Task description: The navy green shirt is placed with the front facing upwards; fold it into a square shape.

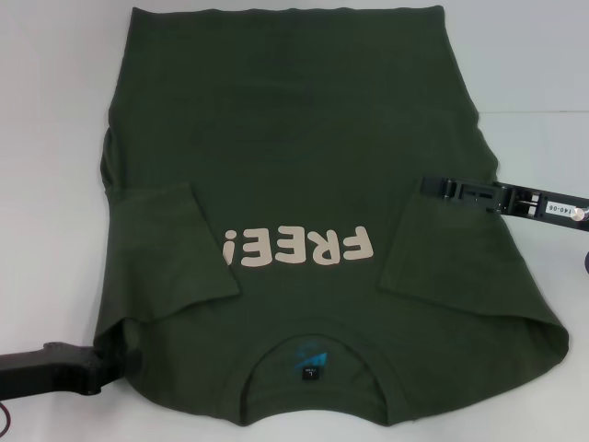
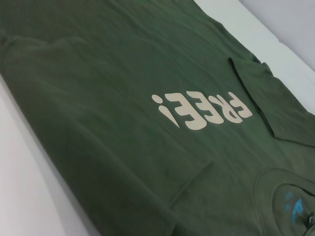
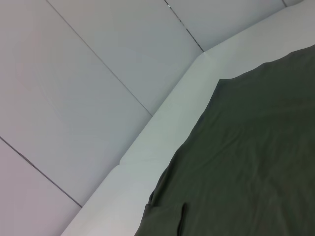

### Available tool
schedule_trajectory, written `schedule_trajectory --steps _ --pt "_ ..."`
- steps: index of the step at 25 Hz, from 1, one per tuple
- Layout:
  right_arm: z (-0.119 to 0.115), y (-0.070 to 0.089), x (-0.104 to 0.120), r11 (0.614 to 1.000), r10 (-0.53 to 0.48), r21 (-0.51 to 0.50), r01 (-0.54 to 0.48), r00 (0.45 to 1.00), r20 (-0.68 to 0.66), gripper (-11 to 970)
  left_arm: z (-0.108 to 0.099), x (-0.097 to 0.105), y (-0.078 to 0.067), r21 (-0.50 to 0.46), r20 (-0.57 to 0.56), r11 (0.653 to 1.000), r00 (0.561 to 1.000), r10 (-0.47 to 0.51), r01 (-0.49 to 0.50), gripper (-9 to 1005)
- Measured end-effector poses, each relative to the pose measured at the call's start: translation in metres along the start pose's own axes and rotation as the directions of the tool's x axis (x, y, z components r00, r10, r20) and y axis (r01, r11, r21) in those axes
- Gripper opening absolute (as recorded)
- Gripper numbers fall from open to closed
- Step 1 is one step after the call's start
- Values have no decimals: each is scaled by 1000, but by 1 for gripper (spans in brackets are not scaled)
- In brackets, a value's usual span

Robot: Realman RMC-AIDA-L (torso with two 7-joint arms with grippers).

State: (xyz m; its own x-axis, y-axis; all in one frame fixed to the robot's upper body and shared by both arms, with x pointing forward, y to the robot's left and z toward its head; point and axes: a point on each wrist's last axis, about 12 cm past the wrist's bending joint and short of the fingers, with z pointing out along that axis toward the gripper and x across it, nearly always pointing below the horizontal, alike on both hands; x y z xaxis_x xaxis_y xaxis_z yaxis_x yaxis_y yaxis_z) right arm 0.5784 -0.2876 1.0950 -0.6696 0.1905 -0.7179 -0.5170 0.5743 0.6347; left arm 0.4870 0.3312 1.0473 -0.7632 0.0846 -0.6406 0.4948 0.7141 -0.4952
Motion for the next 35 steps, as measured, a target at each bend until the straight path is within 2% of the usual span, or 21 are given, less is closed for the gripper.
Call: schedule_trajectory --steps 5,12,19,26,35 --pt "-4 -1 -2 1000 5 4 -5 1000 -22 917 -5 -4 -1 12 21 1000 1000 -16 16 58" --pt "-26 -5 -4 997 76 17 -74 981 -180 916 -10 -9 -1 26 49 998 997 -62 61 57" --pt "-61 -19 1 978 189 134 -157 944 -272 917 -12 -11 -3 47 82 996 993 -84 81 58" --pt "-91 -25 15 961 242 206 -185 923 -299 916 -13 -11 -3 53 95 995 991 -94 89 58" --pt "-105 -31 28 941 281 276 -194 904 -321 916 -11 -14 -3 58 96 995 991 -90 85 57"
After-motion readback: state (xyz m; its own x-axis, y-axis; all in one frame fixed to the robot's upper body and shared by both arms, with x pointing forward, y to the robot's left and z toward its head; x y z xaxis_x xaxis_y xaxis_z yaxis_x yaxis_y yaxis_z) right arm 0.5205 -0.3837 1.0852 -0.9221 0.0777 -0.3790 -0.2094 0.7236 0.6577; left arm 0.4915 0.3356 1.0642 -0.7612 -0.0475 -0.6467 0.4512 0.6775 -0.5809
